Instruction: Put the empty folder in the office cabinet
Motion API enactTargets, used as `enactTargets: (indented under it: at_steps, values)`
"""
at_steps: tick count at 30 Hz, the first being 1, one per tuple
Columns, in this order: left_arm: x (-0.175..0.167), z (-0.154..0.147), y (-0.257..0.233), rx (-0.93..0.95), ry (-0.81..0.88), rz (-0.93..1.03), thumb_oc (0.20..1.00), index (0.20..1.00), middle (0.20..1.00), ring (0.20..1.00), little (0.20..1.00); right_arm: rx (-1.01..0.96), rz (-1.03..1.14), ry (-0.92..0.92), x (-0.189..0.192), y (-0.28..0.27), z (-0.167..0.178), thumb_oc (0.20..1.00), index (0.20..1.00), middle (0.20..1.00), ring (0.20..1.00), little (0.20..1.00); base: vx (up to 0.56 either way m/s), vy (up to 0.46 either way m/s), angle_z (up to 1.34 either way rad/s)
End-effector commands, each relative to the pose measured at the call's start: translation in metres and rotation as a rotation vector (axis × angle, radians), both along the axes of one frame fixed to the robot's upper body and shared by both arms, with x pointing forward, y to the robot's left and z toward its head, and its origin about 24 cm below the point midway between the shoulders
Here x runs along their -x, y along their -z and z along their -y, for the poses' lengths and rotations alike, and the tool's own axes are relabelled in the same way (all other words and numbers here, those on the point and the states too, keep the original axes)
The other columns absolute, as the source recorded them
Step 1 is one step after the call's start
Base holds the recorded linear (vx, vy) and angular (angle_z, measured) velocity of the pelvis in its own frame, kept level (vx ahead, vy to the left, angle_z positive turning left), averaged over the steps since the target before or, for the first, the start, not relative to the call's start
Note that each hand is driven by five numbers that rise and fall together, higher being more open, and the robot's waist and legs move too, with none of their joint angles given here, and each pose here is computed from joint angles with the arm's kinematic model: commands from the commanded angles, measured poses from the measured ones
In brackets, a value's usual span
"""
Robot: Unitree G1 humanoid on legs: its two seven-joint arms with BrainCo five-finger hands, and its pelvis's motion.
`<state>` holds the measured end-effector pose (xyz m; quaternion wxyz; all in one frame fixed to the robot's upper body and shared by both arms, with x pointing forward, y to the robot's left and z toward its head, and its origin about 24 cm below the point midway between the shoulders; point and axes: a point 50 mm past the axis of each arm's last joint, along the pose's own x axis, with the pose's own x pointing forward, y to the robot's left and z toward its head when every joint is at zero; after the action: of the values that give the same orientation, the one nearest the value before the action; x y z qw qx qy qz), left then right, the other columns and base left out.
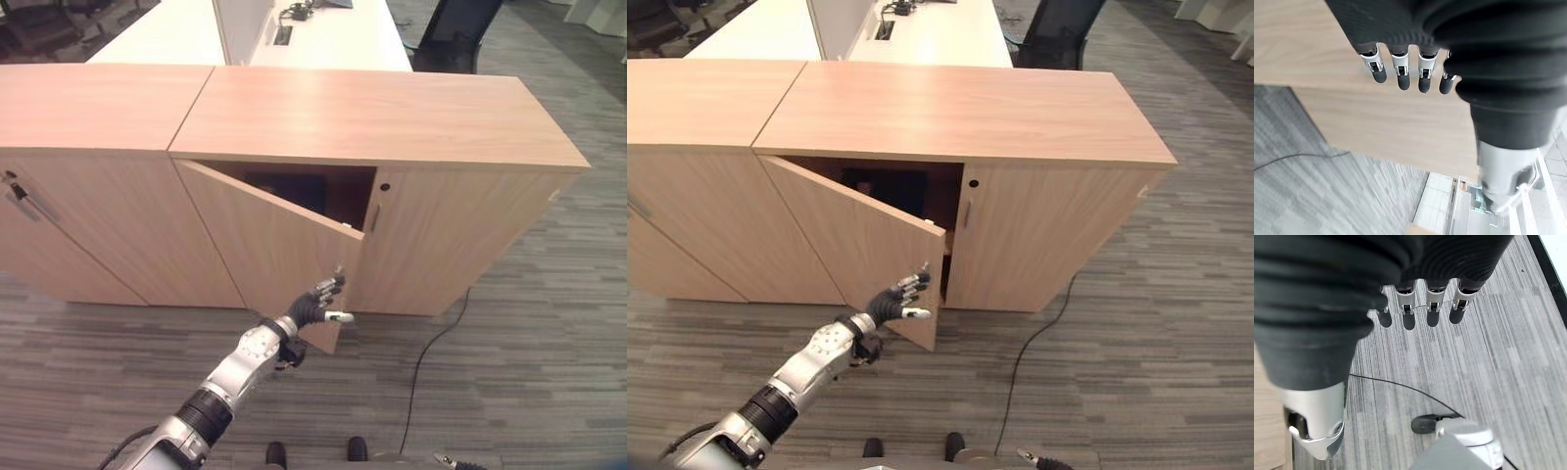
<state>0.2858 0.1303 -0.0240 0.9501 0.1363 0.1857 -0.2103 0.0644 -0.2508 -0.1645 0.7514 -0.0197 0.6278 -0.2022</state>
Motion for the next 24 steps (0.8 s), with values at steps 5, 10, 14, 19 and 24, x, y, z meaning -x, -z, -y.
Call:
enactTargets:
  at_steps: [5,10,14,19,24]
  values:
    - [-0.042,-0.071,-0.033,-0.335,-0.287,0.181,1.000,1.000,1.000,1.000,1.000,0.025,-0.093,0.025,0.028,-0.003,0.019,1.000,1.000,1.000,1.000,1.000,0.01,0.085,-0.17]
    - [-0.054,-0.116,-0.046,-0.430,-0.439,0.156,1.000,1.000,1.000,1.000,1.000,0.014,-0.076,0.019,0.023,-0.004,0.022,1.000,1.000,1.000,1.000,1.000,0.01,0.086,-0.24]
    - [-0.064,-0.128,-0.061,-0.460,-0.479,0.179,1.000,1.000,1.000,1.000,1.000,0.011,-0.060,0.015,0.018,-0.004,0.021,1.000,1.000,1.000,1.000,1.000,0.00,0.057,-0.04]
    - [-0.085,-0.136,-0.101,-0.426,-0.558,0.279,1.000,1.000,1.000,1.000,1.000,0.011,-0.008,-0.021,0.002,-0.004,0.015,1.000,1.000,1.000,1.000,1.000,-0.02,0.072,-0.15]
    - [-0.094,-0.138,-0.121,-0.407,-0.578,0.316,1.000,1.000,1.000,1.000,1.000,0.015,-0.022,-0.095,-0.002,-0.004,0.013,1.000,1.000,1.000,1.000,1.000,-0.01,0.053,-0.30]
